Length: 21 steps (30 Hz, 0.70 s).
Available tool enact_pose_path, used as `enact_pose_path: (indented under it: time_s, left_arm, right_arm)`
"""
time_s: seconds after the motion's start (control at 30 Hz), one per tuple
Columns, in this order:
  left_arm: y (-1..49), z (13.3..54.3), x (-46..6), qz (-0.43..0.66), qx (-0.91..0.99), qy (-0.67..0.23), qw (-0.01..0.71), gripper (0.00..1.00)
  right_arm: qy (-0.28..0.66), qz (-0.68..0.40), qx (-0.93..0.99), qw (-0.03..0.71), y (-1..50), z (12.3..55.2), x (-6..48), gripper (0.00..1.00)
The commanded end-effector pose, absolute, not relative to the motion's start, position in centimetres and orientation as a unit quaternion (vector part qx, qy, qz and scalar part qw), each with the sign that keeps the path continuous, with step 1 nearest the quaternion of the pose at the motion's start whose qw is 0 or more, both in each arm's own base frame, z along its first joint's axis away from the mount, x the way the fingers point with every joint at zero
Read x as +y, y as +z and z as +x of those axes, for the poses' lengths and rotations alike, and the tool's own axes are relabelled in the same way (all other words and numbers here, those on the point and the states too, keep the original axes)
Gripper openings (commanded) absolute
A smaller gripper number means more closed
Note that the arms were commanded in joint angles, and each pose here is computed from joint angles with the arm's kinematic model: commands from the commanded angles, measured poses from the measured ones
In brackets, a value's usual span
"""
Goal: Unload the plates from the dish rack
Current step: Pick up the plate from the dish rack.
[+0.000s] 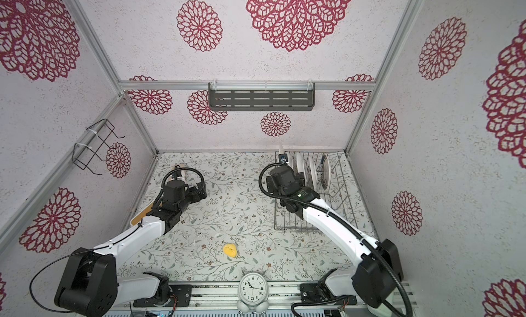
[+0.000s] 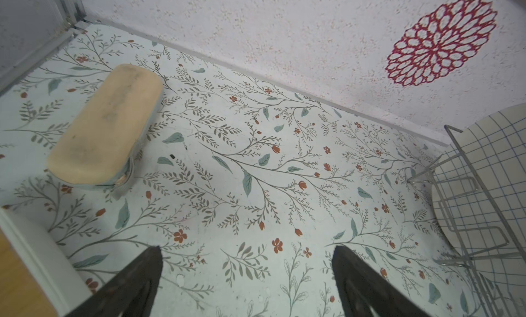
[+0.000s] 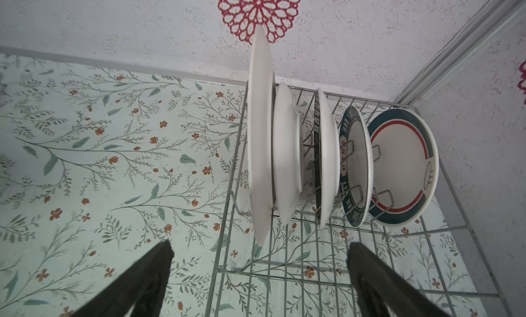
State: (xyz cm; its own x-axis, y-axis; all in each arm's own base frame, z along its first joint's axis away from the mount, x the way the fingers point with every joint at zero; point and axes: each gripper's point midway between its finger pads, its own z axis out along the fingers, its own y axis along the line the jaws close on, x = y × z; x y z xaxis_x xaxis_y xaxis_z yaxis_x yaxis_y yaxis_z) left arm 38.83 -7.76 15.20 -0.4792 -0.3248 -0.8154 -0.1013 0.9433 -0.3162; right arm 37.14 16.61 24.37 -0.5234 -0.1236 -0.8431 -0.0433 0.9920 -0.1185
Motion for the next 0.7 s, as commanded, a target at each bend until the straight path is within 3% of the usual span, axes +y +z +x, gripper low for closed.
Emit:
enact_pose_path:
  time_s: [0.0, 0.4, 0.67]
  left_arm:
    - [14.9, 38.8, -9.6, -0.129, 0.848, -0.158, 0.49, 0.97]
    - [13.8, 38.7, -10.2, -0.127, 0.857, -0.161, 0.473, 0.97]
    - [14.0, 38.8, -10.5, -0.125, 0.857, -0.167, 0.471, 0.97]
  right_arm:
    - [-0.068, -0.014, 0.858, 0.509, 26.0, 38.6, 16.1, 0.99]
    - [-0.155, 0.024, 0.847, 0.509, 25.3, 42.4, 16.0, 0.99]
    - [-0.18, 0.028, 0.842, 0.508, 24.8, 44.1, 16.6, 0.79]
